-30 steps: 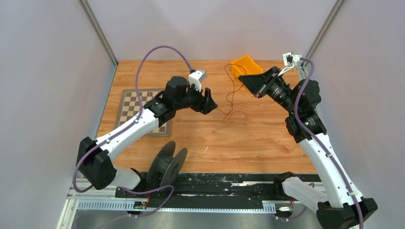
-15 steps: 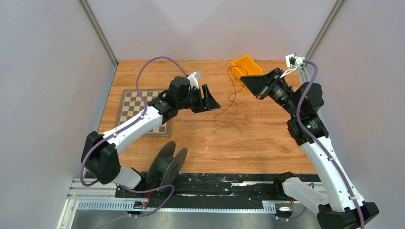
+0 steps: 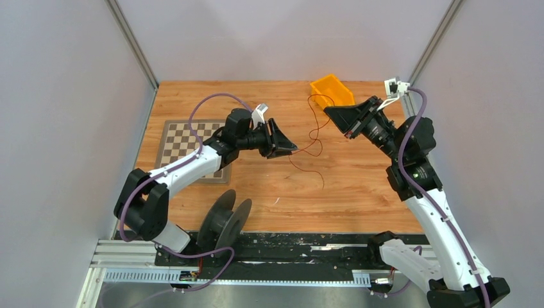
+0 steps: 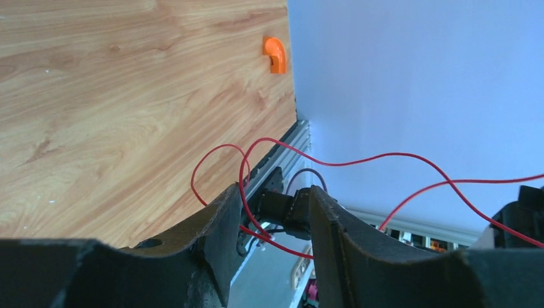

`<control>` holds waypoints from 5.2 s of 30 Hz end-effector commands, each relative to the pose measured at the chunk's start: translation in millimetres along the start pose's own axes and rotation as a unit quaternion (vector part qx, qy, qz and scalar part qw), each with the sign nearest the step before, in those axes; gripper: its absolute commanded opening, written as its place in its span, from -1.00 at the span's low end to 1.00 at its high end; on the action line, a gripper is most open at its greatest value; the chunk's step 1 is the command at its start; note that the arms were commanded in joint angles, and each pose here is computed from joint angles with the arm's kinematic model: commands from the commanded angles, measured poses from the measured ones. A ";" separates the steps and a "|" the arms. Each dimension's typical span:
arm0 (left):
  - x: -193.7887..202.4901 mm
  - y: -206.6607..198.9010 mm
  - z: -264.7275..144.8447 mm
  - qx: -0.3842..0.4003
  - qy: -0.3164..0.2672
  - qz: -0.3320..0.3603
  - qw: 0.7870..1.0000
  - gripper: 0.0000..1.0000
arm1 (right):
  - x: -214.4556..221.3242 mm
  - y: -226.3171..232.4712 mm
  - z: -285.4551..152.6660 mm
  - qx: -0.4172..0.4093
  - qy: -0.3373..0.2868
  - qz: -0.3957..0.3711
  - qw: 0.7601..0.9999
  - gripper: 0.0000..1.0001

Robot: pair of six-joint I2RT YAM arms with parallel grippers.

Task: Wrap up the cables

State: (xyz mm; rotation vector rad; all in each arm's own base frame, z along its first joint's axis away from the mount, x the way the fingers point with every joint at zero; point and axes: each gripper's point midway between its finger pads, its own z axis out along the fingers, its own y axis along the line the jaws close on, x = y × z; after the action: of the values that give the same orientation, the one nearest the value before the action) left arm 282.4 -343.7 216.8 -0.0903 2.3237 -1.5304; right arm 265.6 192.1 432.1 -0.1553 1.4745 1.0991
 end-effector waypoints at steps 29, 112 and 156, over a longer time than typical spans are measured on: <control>-64.6 -25.1 -23.8 0.002 -0.065 0.118 0.991 -1.00 | 37.1 -93.8 -24.0 0.158 0.013 -0.104 0.982 -0.69; -5.7 -132.0 -145.5 0.172 -0.143 0.398 0.890 -1.00 | 141.5 -10.3 57.6 -0.259 -0.042 -0.190 0.946 -1.00; 20.5 47.8 -180.2 -0.349 -0.034 0.359 0.865 -1.00 | -55.6 -134.4 -10.0 0.275 -0.029 -0.396 0.876 -1.00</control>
State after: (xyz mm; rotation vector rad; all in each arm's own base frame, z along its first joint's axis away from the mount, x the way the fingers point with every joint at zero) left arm 156.5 -132.0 188.4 0.4478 2.5796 -0.2240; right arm 319.2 169.8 348.4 -0.4690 1.4475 0.4397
